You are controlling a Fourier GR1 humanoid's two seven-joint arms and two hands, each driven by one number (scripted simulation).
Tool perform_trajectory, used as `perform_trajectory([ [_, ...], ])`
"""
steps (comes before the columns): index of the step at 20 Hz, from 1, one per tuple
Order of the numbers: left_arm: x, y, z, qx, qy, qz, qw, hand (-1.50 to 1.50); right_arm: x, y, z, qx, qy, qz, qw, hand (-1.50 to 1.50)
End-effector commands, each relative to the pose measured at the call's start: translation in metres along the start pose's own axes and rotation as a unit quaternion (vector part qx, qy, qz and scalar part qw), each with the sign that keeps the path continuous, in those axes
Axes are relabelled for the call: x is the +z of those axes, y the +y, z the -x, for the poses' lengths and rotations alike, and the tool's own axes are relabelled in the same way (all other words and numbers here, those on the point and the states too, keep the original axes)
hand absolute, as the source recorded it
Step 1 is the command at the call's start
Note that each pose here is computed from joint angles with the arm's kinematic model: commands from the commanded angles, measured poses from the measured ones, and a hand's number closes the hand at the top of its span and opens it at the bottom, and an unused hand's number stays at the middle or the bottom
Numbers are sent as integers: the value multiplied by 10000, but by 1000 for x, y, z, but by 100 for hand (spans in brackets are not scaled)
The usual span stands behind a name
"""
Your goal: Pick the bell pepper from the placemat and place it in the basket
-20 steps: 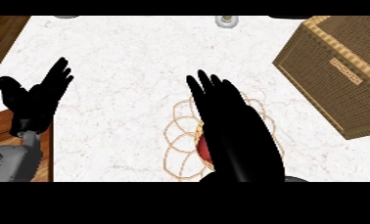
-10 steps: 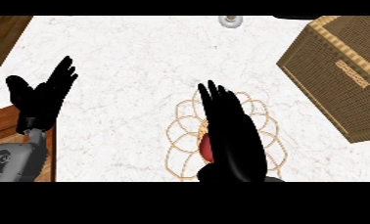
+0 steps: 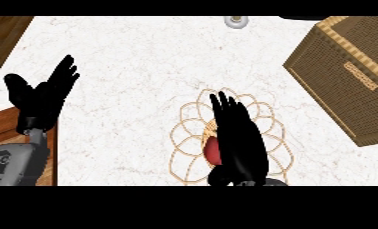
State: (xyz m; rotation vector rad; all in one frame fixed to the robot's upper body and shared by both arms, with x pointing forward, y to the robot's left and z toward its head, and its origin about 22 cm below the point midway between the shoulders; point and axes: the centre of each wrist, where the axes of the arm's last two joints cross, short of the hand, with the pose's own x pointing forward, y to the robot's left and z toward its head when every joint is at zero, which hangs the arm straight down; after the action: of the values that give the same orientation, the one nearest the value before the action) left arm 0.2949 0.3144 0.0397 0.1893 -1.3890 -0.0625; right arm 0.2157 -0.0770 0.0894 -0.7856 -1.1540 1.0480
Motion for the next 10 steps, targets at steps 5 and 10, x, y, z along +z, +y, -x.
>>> perform_trajectory([
  [5,-1,-13,-10,4,39,-38,10000,0,-3,-10,25,46,5,-118,9999,-150],
  [10,8,-13,0,-45,103,-51,9999,0,14,-5,12,-222,-163,-274,9992,-150],
])
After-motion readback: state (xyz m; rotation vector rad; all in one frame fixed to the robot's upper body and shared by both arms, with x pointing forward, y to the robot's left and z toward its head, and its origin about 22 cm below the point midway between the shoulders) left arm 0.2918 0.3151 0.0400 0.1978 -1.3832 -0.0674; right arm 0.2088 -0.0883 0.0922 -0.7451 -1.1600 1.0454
